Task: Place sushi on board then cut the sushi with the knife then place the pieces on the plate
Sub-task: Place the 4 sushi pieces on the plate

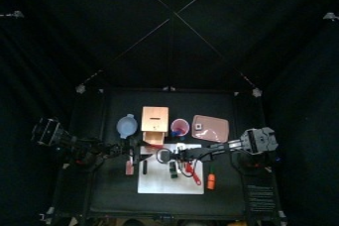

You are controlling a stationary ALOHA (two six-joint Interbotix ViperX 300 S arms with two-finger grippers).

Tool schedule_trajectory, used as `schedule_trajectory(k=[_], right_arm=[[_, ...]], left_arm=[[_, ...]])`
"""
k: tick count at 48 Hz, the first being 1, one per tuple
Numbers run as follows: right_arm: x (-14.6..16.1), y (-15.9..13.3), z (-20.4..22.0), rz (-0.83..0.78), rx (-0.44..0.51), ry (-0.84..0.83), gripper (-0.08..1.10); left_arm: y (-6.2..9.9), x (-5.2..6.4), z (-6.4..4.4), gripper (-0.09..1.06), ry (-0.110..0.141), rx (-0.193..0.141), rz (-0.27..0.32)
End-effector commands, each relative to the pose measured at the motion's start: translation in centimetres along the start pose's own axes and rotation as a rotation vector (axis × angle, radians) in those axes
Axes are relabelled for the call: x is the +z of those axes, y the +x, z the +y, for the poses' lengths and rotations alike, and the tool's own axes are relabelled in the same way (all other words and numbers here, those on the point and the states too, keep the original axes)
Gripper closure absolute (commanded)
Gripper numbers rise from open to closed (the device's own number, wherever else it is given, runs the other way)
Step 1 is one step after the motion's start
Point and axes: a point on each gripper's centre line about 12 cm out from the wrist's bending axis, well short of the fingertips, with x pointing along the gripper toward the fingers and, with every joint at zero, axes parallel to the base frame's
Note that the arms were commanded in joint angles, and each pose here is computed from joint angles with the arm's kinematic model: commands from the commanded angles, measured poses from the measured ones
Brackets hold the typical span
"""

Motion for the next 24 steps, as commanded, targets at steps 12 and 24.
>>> schedule_trajectory(k=[12, 24], right_arm=[[1.1, 0.0, -0.3, -0.041, 0.003, 0.009, 0.18], [0.7, 1.3, -0.5, -0.020, -0.003, 0.009, 0.19]], left_arm=[[0.0, 0.2, 0.1, 0.06, -0.020, 0.013, -0.004], [0.0, 0.0, 0.3, 0.06, -0.035, 0.028, 0.001]])
